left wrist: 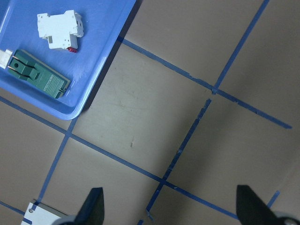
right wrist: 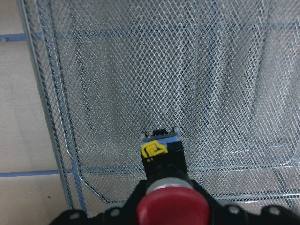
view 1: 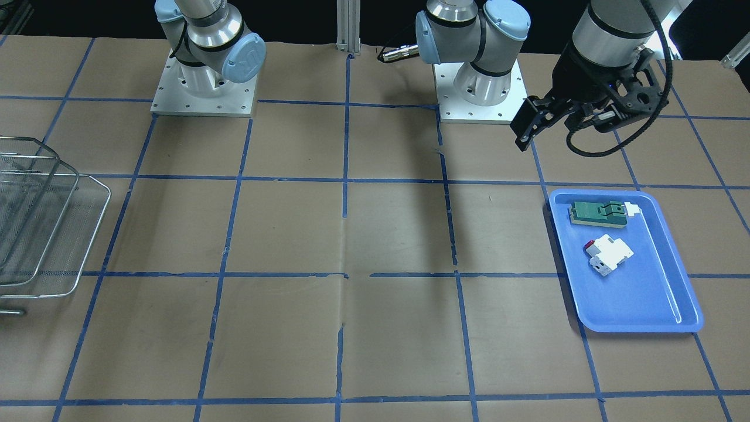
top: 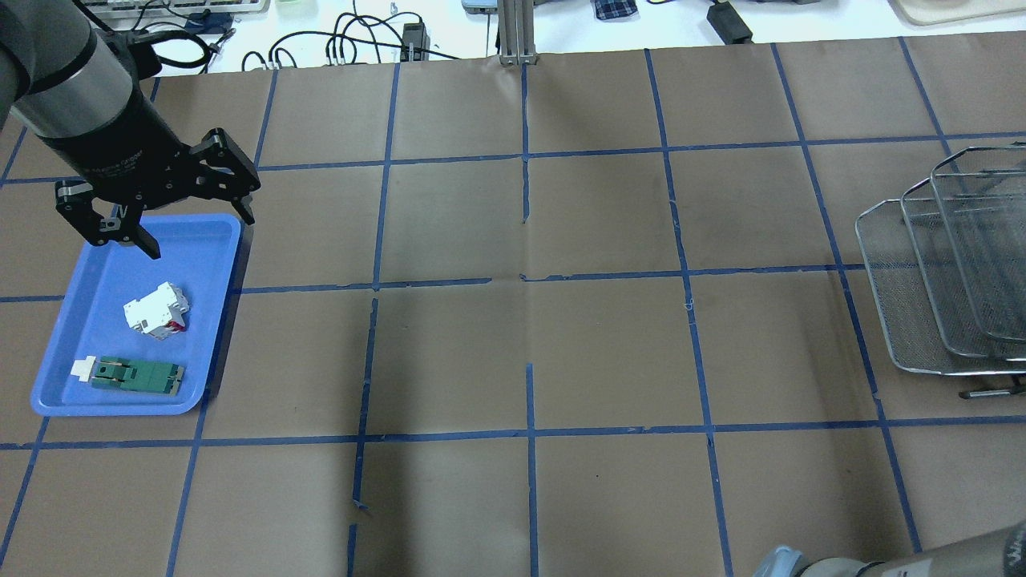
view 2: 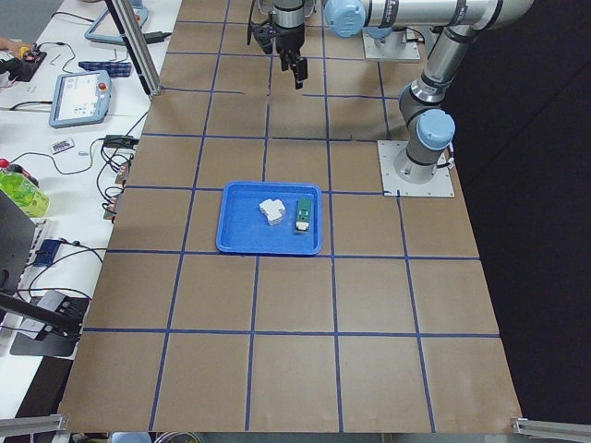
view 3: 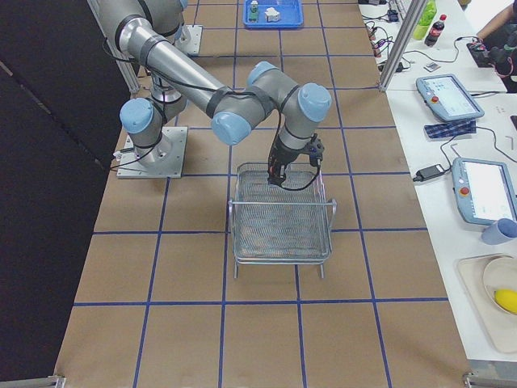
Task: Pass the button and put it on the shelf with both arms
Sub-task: 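Lower the red button onto the mesh shelf and open the right gripper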
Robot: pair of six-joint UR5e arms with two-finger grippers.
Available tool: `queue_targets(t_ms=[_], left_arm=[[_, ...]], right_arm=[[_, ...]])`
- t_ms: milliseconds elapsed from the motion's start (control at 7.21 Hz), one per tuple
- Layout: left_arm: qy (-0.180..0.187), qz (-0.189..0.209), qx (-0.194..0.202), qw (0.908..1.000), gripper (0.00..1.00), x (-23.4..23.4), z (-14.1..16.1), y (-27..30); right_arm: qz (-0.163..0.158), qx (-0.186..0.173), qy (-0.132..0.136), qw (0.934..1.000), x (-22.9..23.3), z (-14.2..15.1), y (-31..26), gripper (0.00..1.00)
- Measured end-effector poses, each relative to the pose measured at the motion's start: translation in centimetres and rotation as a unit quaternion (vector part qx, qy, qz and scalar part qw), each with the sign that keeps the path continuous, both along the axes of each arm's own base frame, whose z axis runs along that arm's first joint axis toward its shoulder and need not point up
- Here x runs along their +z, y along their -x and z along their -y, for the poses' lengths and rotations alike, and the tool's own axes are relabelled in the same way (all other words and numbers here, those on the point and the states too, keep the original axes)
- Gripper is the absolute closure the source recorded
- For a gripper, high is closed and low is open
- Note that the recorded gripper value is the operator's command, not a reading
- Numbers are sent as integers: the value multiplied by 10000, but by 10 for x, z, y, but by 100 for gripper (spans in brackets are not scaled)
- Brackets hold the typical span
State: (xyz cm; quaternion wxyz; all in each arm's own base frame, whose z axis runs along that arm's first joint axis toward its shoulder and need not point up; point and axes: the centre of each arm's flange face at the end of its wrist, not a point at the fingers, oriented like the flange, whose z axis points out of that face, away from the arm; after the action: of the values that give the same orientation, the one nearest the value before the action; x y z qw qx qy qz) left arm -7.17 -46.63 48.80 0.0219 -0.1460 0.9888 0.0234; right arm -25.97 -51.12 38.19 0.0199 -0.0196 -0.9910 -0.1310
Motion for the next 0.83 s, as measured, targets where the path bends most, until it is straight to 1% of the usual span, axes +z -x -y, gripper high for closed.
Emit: queue_targets(t_ms=[139,277,416,555,832], left_arm=[[-52,-39,-792,9968,0,0,-1,4],[-83,-68,-1240,9922,0,-1,-3,15],[-105,-81,-1529,9882,0,-3,-7,30],[-106,-76,-1698,9854,0,-3,-11,42],[-101,-55,-1784,9839,0,-2,-17,46]], right_arm=[[-10,-24,45,10000,-3,0,2,35],[-15,-39,67,10000,-5,0,2,28],[-17,-48,70,10000,-6,-1,2,27],[-14,-55,74,10000,-7,-1,2,26],[-29,-64,109,9999,0,-2,0,21]])
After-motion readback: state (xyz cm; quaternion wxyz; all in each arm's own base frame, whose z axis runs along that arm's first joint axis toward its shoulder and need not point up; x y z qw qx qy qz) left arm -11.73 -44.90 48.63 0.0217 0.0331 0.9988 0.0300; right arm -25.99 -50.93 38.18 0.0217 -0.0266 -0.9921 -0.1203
